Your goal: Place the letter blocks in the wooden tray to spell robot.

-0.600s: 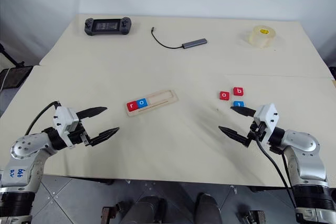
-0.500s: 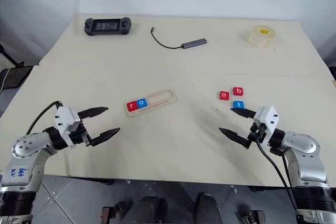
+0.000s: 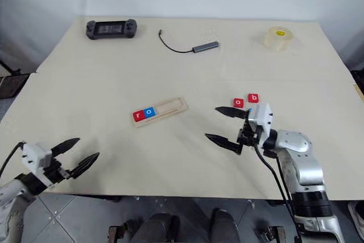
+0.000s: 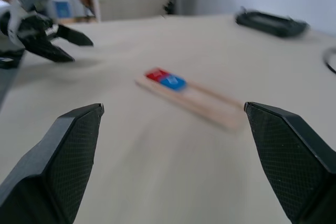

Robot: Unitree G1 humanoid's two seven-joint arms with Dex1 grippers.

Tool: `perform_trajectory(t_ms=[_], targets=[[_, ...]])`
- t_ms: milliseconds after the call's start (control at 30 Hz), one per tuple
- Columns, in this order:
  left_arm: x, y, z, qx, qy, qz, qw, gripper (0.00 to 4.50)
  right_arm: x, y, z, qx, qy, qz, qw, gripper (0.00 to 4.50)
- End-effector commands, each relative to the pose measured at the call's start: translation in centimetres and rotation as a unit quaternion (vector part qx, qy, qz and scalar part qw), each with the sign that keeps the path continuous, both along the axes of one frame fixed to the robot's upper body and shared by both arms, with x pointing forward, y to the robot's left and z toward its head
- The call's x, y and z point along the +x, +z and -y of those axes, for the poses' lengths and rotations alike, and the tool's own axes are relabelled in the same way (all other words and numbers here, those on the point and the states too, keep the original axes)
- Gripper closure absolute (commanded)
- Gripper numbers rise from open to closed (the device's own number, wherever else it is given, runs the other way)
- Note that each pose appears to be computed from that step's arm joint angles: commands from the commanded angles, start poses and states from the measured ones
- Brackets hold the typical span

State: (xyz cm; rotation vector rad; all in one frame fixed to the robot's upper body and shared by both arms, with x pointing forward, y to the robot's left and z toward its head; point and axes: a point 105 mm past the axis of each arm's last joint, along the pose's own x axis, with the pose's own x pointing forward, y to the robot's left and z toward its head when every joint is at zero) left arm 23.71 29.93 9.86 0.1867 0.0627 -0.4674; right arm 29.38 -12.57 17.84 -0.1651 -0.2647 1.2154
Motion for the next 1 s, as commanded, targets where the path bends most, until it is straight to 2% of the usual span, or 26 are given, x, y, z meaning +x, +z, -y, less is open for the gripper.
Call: perform_trajectory(t_ms=[33, 133, 267, 400, 567, 767, 1000], targets=[[-0.2, 0.9, -0.2, -0.001, -0.006, 0.020, 1.000, 0.00, -0.3, 1.4, -1.1, 0.011, 0.013, 0.024, 1.000, 0.01], [0.5, 1.4, 0.8, -0.005, -0.031, 0.025, 0.999, 0.00, -0.4, 1.5, -1.2, 0.008, 0.013, 0.024, 1.000, 0.01], [3.3, 1.2, 2.8, 0.007, -0.094, 0.011, 0.995, 0.00, -0.8, 1.3, -0.4, -0.001, -0.003, 0.017, 1.000, 0.01], [7.8, 2.7, 6.2, 0.020, -0.189, 0.022, 0.982, 0.00, -1.5, 1.0, 0.8, -0.018, -0.019, 0.009, 1.000, 0.01], [10.9, 2.8, 8.5, 0.044, -0.259, -0.001, 0.965, 0.00, -2.0, 1.1, 1.5, -0.024, -0.039, 0.009, 0.999, 0.01], [12.4, 1.3, 8.7, 0.067, -0.283, -0.052, 0.955, 0.00, -2.7, 1.2, 1.7, -0.018, -0.065, 0.010, 0.998, 0.01], [12.9, 0.1, 8.9, 0.057, -0.280, -0.076, 0.955, 0.00, -3.0, 1.3, 1.9, -0.015, -0.087, 0.011, 0.996, 0.01]])
